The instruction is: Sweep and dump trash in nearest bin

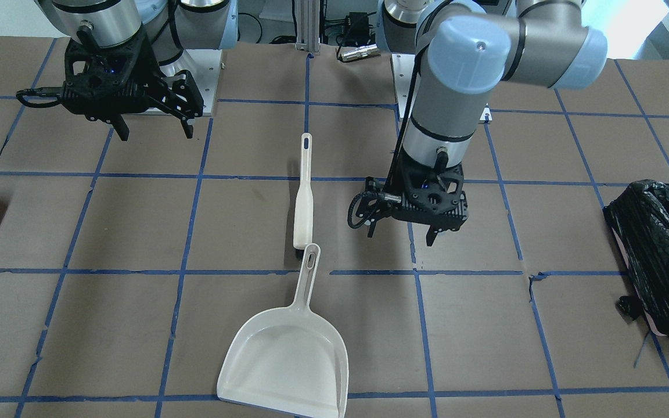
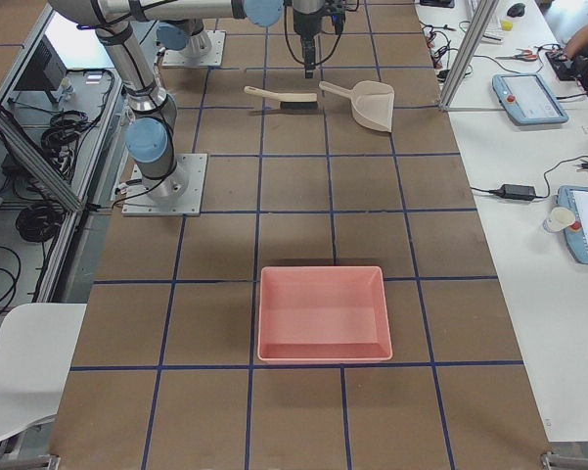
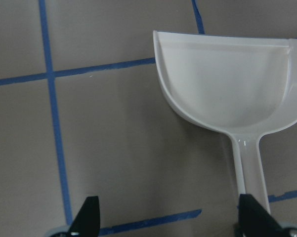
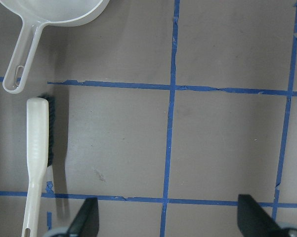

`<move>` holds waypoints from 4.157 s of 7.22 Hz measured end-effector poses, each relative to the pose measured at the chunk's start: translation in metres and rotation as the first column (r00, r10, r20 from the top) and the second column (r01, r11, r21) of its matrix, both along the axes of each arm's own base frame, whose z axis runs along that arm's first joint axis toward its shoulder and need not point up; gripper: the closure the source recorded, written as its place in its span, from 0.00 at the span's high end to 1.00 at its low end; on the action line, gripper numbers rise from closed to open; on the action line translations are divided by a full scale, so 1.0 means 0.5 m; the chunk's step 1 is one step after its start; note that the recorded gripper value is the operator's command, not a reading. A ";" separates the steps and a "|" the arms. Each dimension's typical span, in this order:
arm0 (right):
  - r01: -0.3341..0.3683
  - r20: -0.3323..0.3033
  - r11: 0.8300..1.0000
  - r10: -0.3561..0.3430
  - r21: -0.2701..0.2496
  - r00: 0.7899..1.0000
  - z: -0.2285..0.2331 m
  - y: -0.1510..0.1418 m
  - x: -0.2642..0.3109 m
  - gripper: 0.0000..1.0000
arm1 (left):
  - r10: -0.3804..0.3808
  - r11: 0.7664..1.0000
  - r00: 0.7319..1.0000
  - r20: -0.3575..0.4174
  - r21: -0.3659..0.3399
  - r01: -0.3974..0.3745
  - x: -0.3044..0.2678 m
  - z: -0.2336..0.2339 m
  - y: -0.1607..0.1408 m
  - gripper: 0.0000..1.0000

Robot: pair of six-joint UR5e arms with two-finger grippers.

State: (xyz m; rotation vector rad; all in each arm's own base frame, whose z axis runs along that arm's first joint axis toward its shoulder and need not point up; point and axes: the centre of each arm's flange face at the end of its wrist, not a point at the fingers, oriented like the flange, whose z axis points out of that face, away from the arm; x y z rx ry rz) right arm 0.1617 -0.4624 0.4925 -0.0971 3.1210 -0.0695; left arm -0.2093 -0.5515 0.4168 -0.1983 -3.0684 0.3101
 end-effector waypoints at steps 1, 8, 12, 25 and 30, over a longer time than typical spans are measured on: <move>0.000 0.008 1.000 0.000 0.000 1.000 0.000 0.000 0.002 1.00 | 0.011 0.997 1.000 0.022 0.071 -0.013 0.021 0.076 0.017 1.00; -0.001 0.012 1.000 0.001 -0.001 1.000 -0.001 -0.001 0.002 1.00 | 0.108 0.962 0.989 0.098 0.239 -0.129 0.145 0.225 0.094 1.00; -0.001 0.012 1.000 0.002 -0.007 1.000 -0.003 -0.005 0.003 1.00 | 0.092 0.981 0.992 0.091 0.162 -0.106 0.127 0.193 0.090 1.00; -0.003 0.014 1.000 0.003 -0.004 1.000 -0.005 -0.004 0.003 1.00 | 0.105 0.982 0.991 0.079 0.149 -0.116 0.121 0.173 0.074 1.00; -0.003 0.014 1.000 0.004 -0.007 1.000 -0.003 -0.004 0.003 1.00 | 0.108 0.983 0.991 0.074 0.142 -0.118 0.120 0.181 0.072 1.00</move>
